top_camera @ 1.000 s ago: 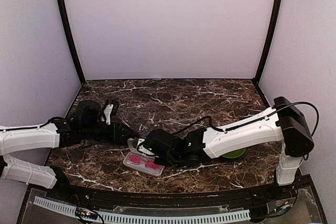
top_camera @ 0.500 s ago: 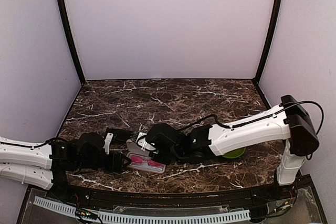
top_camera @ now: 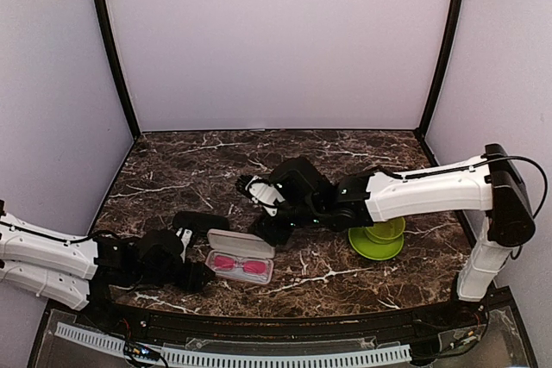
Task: Organize the sunglasses
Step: Close the case with sunglasses at the center of the board.
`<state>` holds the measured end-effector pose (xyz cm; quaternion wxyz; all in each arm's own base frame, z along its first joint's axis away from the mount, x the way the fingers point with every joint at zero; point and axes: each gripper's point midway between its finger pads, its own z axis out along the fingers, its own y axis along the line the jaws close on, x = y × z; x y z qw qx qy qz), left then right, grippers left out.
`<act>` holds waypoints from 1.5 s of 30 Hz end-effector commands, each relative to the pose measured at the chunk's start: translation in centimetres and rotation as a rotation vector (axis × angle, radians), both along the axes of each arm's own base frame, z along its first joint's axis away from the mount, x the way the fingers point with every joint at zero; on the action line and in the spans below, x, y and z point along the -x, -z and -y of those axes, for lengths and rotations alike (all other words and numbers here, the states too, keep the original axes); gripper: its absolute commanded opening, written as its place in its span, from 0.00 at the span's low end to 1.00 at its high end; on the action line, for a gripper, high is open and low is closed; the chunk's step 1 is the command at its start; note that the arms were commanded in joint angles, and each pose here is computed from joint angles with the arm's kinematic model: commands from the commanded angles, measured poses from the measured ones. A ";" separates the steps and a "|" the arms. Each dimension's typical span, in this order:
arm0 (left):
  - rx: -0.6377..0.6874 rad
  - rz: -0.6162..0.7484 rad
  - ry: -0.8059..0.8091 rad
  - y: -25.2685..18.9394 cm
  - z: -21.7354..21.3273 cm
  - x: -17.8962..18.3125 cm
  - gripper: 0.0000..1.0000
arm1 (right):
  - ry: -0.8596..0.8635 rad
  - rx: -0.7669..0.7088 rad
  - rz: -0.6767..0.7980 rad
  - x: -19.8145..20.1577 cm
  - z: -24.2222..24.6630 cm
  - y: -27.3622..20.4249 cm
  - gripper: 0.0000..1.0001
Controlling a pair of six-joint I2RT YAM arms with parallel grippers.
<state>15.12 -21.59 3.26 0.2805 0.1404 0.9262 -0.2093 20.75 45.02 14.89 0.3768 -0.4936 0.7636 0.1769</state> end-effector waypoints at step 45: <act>-0.047 0.025 0.006 0.0 1.5 -1.3 0.48 | -0.047 -0.136 -0.287 0.0 -2.6 1.8 0.48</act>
